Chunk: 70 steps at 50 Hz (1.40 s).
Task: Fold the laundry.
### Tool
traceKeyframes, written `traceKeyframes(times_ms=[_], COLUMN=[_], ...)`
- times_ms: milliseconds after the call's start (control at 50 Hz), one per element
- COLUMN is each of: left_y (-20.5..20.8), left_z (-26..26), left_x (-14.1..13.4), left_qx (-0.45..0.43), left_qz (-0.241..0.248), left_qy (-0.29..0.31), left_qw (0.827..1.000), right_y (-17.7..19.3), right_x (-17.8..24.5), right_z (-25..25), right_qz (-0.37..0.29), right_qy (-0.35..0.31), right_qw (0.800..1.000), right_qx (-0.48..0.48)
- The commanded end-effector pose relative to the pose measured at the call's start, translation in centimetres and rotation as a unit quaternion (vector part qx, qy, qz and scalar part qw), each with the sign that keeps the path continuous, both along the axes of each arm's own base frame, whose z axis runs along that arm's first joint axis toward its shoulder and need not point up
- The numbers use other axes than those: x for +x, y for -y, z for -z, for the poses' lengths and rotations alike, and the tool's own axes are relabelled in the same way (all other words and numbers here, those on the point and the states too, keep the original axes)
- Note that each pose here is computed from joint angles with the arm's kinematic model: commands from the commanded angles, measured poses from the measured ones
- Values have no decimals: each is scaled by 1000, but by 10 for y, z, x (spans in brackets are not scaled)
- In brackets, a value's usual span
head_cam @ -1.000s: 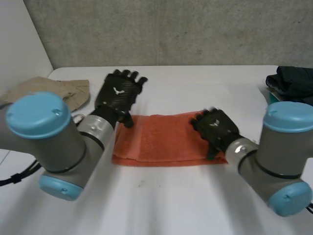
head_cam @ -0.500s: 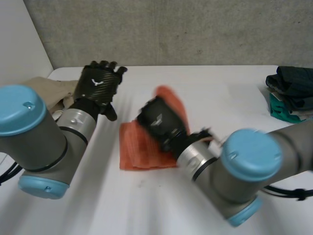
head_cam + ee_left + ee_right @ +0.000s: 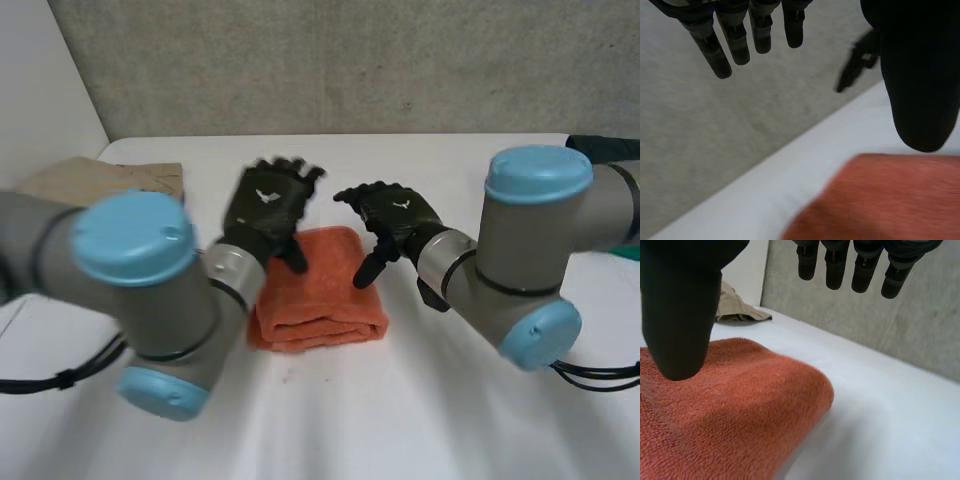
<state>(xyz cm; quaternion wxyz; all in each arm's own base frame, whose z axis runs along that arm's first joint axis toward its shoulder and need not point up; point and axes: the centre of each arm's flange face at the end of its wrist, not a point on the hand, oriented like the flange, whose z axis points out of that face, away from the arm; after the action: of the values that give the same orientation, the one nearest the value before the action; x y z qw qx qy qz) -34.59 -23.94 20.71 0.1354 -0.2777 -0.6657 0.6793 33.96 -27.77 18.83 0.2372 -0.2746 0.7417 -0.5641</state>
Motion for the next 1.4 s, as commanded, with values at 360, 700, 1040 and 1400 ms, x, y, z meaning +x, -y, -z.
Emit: traceKeyframes(times_ms=[360,700,1040,1400], left_y=[22,5,-11,-11], left_z=[26,-77,-75,-73], left_x=[25,15,10,11], left_qx=[111,16,49,51], left_qz=[-77,164,243,242], left_qy=[100,-16,-32,-32], left_qw=[986,986,968,968], right_y=[27,-78,-84,-58], right_x=[3,10,32,55], right_z=[19,27,87,92], right_qz=[17,-68,-80,-70], right_qy=[-172,-181,-148,-136], right_qw=[985,971,968,962], right_qx=[-12,-142,-187,-225])
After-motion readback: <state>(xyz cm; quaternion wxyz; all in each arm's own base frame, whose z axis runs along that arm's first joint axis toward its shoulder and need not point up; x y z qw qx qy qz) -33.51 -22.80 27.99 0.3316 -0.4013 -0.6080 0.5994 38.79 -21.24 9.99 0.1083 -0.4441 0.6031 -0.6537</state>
